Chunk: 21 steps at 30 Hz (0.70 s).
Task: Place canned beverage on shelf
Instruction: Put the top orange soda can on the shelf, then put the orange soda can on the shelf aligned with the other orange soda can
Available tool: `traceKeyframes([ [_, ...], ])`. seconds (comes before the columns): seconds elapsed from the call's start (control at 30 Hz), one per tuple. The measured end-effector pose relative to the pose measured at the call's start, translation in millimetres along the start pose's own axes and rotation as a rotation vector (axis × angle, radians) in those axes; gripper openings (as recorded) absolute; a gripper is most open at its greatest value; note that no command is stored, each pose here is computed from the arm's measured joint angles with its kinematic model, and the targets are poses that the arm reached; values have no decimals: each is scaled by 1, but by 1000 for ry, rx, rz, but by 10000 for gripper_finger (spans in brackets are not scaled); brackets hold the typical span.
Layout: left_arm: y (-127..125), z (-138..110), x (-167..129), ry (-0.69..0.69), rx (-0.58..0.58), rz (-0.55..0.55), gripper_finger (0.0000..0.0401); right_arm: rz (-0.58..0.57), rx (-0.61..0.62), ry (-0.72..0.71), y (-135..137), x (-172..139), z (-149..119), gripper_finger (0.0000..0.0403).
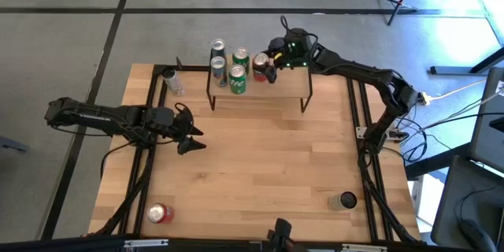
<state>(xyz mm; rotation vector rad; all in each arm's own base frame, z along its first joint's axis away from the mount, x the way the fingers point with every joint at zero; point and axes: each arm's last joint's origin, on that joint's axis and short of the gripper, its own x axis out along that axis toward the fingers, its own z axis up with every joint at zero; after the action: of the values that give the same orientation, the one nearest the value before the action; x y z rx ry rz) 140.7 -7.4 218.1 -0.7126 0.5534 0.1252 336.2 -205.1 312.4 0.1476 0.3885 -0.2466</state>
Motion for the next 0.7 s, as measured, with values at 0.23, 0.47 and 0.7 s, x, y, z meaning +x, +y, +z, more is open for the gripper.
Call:
traceKeyframes([
  [0.23,0,0,0,-2,-3,-2,379,-4,-6,-2,-2,8,-3,316],
  [0.47,0,0,0,-2,-23,-3,379,-14,-7,14,-2,7,-5,357],
  [0.7,0,0,0,-5,-21,-3,379,-16,-26,-47,4,-13,11,369],
])
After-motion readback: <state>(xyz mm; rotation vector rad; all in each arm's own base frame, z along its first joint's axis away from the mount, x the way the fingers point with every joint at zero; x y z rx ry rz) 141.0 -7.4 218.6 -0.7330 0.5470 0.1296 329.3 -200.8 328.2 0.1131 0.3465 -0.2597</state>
